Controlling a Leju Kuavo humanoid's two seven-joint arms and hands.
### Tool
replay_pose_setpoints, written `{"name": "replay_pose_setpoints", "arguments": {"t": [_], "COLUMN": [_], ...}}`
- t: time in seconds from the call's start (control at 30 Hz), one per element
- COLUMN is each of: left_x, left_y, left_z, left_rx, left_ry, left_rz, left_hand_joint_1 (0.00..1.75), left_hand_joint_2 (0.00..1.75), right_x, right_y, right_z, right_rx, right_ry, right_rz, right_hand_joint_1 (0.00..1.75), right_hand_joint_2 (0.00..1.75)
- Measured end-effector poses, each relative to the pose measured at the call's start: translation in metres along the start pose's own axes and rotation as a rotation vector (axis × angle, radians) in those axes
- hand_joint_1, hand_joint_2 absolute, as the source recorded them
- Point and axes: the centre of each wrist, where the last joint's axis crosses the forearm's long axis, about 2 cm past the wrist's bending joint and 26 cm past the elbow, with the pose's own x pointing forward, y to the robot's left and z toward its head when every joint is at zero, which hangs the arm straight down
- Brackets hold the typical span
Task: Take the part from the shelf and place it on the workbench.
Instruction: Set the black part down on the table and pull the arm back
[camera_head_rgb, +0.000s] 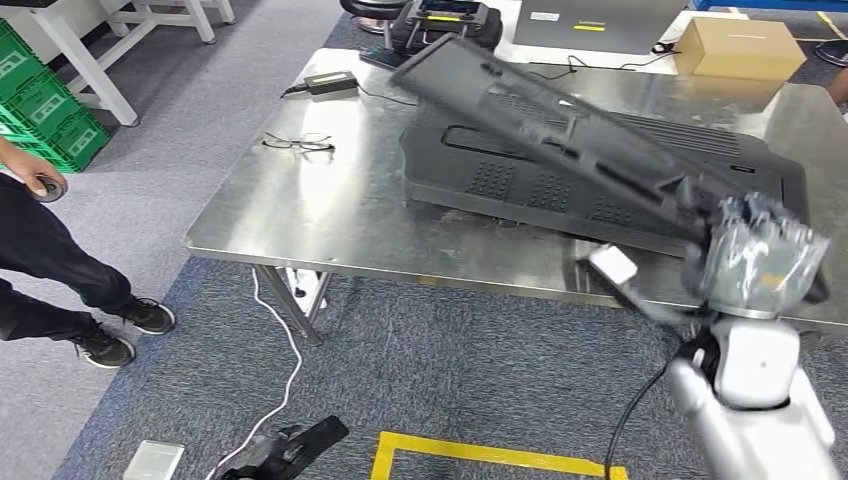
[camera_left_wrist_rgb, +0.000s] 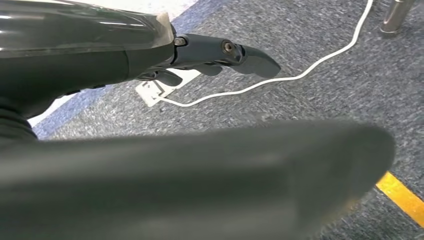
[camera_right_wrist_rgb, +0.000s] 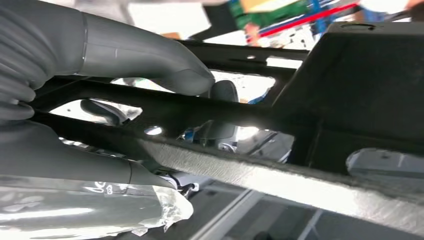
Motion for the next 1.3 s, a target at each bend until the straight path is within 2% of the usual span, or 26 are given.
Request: {"name": "replay_pose_setpoints", "arguments": {"t": [0.23, 0.47, 0.8, 1.03, 1.3], "left_x": [0.009, 0.013, 0.022, 0.029, 0.034], "left_y": [0.002, 0.003, 0.008, 0.009, 0.009], "left_z": [-0.003, -0.004, -0.008, -0.009, -0.011], "left_rx": [-0.013, -0.016, -0.025, -0.035, -0.040], "left_ry": [-0.016, -0.022, -0.030, -0.039, -0.038], "left_rz": [-0.030, -0.040, -0.069, -0.089, -0.110], "left_hand_joint_1": [0.00, 0.00, 0.00, 0.00, 0.00], "left_hand_joint_2": [0.00, 0.00, 0.00, 0.00, 0.00], "right_x": [-0.026, -0.037, -0.046, -0.031, -0.005], "right_y": [0.002, 0.003, -0.006, 0.005, 0.040], "right_z": [-0.064, -0.092, -0.161, -0.169, -0.140], "right_rx": [0.058, 0.110, 0.251, 0.304, 0.409], "right_ry": [0.010, 0.023, 0.082, 0.119, 0.142], "right_rz": [0.131, 0.185, 0.330, 0.403, 0.469], "right_hand_joint_1": [1.75, 1.75, 1.75, 1.75, 1.75], "right_hand_joint_2": [1.75, 1.75, 1.75, 1.75, 1.75]}}
